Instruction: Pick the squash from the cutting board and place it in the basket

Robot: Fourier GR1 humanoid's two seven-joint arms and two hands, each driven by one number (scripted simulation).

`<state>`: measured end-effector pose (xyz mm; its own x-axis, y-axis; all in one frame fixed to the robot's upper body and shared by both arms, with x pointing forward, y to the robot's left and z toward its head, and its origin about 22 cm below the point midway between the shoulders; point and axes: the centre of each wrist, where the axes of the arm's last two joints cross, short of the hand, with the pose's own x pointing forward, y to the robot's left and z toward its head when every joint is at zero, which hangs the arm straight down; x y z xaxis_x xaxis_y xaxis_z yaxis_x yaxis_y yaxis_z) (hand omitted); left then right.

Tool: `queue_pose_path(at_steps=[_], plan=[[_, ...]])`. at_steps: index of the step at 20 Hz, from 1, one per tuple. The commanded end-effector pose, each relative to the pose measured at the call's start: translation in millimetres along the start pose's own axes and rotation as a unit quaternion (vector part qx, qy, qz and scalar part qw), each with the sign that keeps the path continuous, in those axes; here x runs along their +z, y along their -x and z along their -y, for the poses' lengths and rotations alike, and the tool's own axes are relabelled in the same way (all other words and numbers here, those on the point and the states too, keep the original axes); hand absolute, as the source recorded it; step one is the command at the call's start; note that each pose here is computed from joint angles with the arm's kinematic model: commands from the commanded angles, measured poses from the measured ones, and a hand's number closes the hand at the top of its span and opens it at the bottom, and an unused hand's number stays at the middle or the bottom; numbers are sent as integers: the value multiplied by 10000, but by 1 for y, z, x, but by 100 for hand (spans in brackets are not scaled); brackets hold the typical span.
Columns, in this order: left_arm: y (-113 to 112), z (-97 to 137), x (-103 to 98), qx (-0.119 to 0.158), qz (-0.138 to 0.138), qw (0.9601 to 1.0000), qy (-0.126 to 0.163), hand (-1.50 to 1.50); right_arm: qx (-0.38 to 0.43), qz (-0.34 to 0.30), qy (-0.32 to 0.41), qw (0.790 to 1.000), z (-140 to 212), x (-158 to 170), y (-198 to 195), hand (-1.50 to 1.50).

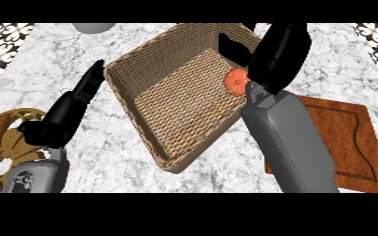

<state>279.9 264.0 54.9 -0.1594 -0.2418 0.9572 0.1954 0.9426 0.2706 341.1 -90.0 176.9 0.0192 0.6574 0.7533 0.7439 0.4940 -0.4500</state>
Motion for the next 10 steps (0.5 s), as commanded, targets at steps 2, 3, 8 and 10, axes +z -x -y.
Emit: queue_pose_path(at_steps=[2,3,8,10], plan=[[-2,0,-3,-32,26,10000,-10,0,-860,-155,330,9956,3,-15,-8,-150],[3,11,-8,23,-5,10000,-42,0,-817,-208,210,9962,19,-10,-14,-150],[4,-14,-6,-19,-25,9999,-154,0,-1529,-901,470,9830,48,-20,-11,-150],[-5,-6,-1,-13,-58,9999,-93,0,-1672,-996,337,9803,77,-24,3,-150]])
